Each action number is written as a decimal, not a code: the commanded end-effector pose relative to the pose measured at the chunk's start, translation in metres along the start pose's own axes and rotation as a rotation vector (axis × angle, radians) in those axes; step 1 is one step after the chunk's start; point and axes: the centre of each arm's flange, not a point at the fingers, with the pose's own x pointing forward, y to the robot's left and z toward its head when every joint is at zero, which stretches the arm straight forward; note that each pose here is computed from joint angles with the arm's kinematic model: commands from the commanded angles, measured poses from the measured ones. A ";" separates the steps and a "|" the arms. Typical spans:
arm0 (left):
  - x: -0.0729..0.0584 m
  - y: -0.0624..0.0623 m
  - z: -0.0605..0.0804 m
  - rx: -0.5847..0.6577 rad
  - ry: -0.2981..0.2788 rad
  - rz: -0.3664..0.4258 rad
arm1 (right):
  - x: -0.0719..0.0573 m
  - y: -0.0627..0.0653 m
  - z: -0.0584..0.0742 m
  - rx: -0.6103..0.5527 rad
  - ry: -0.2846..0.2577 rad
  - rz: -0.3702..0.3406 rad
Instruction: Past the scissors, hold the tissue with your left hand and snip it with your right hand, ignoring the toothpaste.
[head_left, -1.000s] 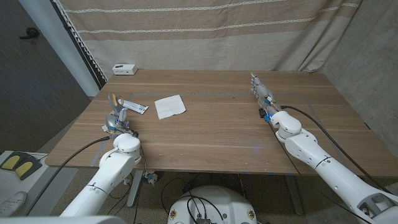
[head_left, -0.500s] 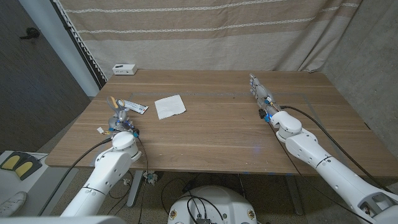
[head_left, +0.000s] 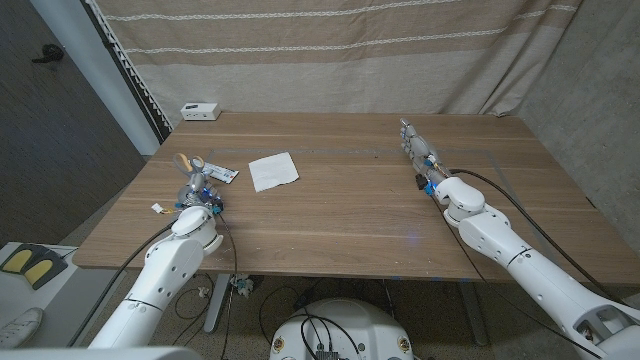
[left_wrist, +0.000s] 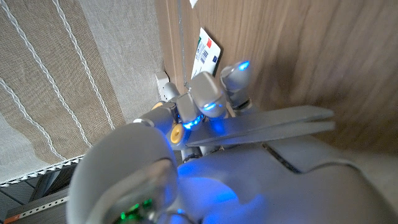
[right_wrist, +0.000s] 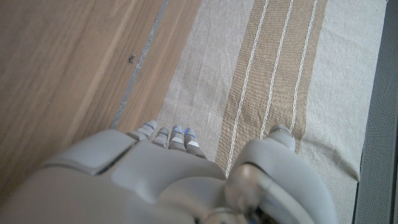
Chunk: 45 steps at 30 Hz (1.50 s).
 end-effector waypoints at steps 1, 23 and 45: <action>-0.003 -0.013 0.012 -0.140 0.061 -0.120 | 0.004 -0.001 0.002 -0.006 0.006 0.006; 0.003 -0.043 0.002 -0.164 0.167 -0.247 | -0.003 0.001 0.009 -0.022 -0.019 -0.029; -0.011 -0.080 0.000 -0.140 0.272 -0.458 | -0.006 0.001 0.019 -0.051 -0.016 0.016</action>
